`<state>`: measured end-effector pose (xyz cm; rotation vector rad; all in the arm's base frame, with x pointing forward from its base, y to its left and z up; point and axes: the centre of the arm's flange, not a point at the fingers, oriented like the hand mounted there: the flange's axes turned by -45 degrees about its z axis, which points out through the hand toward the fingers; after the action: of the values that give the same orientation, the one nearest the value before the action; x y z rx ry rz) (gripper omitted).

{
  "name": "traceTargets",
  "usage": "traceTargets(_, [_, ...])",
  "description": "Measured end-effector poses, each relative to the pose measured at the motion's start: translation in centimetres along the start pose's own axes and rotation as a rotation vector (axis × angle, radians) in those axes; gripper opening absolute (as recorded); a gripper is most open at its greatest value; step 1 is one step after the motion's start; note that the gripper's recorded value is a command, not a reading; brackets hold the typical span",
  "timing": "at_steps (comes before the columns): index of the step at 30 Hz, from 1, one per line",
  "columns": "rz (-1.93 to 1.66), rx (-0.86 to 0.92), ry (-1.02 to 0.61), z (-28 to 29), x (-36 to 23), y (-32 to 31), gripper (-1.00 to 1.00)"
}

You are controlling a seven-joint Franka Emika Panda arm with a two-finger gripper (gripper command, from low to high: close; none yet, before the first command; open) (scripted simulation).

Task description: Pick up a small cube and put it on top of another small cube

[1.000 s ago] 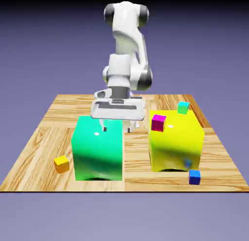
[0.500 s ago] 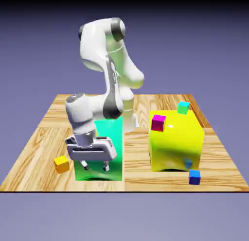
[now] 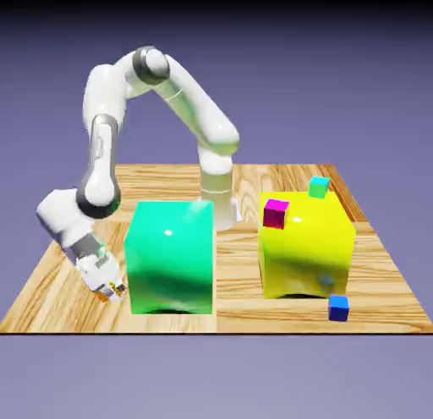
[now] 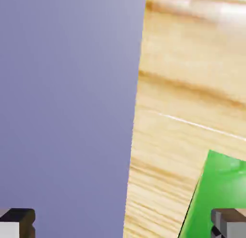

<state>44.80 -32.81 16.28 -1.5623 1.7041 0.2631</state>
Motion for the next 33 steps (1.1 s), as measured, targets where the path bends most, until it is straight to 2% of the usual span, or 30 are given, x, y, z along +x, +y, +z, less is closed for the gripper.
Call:
traceTargets(3, [0.161, 0.093, -0.066, -1.4, 1.0, 1.5, 0.00])
traceTargets(12, [0.639, 0.458, -0.374, -5.0, 7.8, 15.9, 0.00])
traceTargets(14, [0.660, 0.478, -0.390, -5.0, 8.0, 16.8, 0.00])
traceTargets(17, [0.660, 0.479, -0.389, 0.2, 8.4, 14.9, 0.00])
traceTargets(18, [0.660, 0.478, -0.389, 0.4, 8.4, 14.8, -1.00])
traceTargets(20, [0.661, 0.480, -0.389, 0.4, 8.4, 14.8, -1.00])
traceTargets(23, [0.661, 0.481, -0.390, -4.9, 8.0, 16.7, -1.00])
traceTargets(28, [0.415, 0.429, -0.493, -5.1, 4.3, 4.9, -1.00])
traceTargets(33, [0.100, 0.365, -0.609, -5.6, -3.1, -7.0, -1.00])
